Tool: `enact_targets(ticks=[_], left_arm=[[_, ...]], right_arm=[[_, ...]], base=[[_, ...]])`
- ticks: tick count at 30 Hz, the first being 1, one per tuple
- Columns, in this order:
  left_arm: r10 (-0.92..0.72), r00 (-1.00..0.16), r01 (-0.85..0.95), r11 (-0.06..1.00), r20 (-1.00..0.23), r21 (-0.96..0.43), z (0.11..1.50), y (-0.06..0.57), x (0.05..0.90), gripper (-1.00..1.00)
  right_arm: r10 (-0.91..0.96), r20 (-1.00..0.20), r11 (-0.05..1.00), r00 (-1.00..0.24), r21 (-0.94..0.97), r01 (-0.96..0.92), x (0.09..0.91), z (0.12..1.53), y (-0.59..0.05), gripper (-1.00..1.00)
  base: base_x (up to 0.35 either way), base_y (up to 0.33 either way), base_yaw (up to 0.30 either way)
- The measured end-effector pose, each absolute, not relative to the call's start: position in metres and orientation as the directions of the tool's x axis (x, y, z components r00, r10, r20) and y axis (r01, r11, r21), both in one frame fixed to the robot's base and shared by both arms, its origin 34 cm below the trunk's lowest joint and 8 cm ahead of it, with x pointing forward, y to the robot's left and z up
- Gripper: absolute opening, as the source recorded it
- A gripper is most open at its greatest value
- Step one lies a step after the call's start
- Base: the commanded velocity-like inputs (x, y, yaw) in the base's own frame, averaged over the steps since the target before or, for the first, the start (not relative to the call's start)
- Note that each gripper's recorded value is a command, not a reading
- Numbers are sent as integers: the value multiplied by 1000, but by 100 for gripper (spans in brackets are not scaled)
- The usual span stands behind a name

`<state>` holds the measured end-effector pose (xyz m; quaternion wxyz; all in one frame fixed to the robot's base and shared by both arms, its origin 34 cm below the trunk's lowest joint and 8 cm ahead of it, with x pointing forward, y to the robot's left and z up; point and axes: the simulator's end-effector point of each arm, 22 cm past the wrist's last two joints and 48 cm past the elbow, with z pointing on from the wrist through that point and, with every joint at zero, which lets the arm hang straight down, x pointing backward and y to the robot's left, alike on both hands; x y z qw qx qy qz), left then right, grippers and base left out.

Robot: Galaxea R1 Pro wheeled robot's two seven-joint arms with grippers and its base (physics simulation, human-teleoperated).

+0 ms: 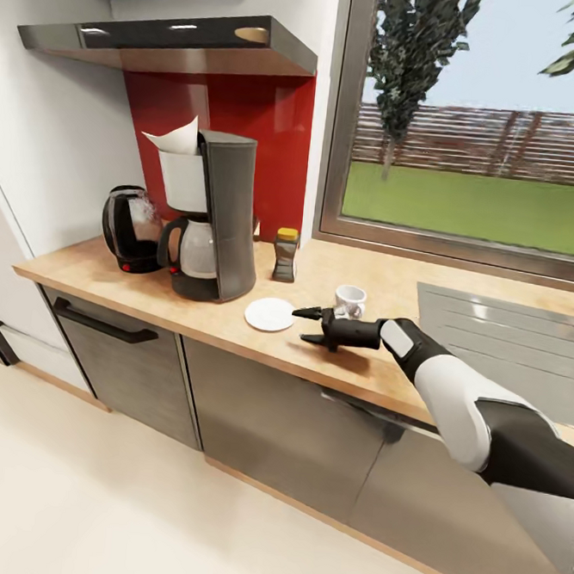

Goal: Set up a coffee station on the kitchen countertop: keep the coffee maker on the countertop, move the bottle of coffee from the kitchen shelf to the counter next to the coffee maker, place a paper coffee filter on top of the coffee maker, put the saucer next to the coffee maker with the coffee cup on the saucer, and place the electric kettle next to the coffee maker.

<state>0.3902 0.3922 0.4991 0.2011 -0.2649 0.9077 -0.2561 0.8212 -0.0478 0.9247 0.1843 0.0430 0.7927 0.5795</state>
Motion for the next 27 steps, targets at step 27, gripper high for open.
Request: enact_targets(ticks=[27], left_arm=[[-584, -779, -378, 728, -229, -572, 499, 392, 390, 100]], right_arm=[[218, -313, 194, -924, 942, -273, 808, 973, 3, 100]], base=[[-49, 4, 0]])
